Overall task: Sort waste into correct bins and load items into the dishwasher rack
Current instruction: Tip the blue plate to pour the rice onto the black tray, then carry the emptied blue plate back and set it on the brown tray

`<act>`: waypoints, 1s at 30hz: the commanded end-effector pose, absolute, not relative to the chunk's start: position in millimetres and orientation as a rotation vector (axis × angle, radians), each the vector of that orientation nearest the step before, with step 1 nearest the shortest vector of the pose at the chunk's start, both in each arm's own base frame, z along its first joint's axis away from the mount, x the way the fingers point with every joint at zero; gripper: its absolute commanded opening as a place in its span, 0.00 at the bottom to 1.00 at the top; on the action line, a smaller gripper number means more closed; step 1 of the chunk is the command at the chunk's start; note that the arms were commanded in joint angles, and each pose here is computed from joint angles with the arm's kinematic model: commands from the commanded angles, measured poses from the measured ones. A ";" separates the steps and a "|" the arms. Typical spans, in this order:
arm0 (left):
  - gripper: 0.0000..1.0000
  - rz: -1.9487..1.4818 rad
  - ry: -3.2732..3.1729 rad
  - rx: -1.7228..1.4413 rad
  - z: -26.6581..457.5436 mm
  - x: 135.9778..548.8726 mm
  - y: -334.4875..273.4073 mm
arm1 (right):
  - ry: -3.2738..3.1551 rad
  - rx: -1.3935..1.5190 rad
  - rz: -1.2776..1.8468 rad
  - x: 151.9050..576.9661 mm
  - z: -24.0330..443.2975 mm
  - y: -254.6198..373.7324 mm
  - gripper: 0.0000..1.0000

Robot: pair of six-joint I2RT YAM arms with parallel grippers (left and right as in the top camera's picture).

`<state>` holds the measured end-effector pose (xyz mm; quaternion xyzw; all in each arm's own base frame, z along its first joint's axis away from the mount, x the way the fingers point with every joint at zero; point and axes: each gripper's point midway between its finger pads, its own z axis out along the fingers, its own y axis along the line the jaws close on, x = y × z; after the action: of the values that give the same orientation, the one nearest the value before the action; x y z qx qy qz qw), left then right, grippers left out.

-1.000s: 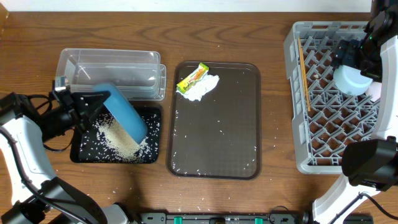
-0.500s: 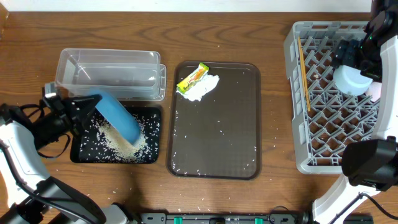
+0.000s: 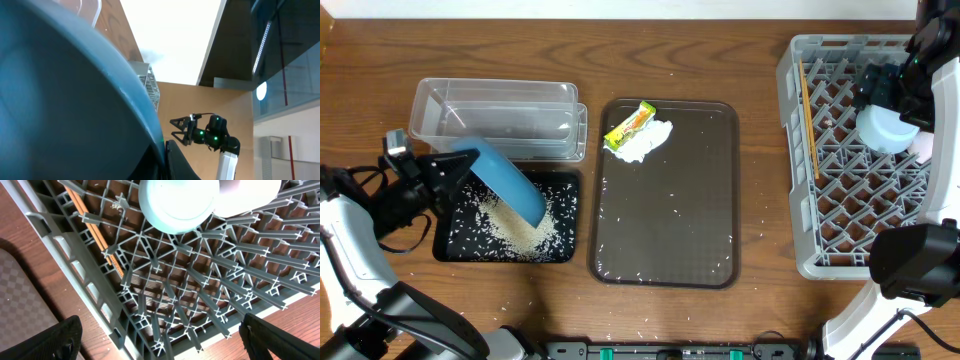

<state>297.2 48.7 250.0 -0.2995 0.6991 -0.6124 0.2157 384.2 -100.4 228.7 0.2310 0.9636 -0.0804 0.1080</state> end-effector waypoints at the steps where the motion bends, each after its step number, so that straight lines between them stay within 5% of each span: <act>1: 0.06 -1.789 1.901 -0.895 259.8 288.7 38.6 | 2.834 0.700 -0.235 383.5 227.6 -100.8 0.99; 24: 0.06 -1.773 2.267 -0.008 314.9 201.3 -127.4 | 2.834 0.700 -0.235 383.5 227.6 -100.8 0.99; 30: 0.06 -1.241 2.691 -0.091 255.7 216.9 -153.3 | 2.834 0.700 -0.235 383.5 227.6 -100.8 0.99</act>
<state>207.4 -156.5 285.8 0.0739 0.8311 -0.5374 0.1223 384.0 -100.4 228.4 0.2311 0.9636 -0.0805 0.1073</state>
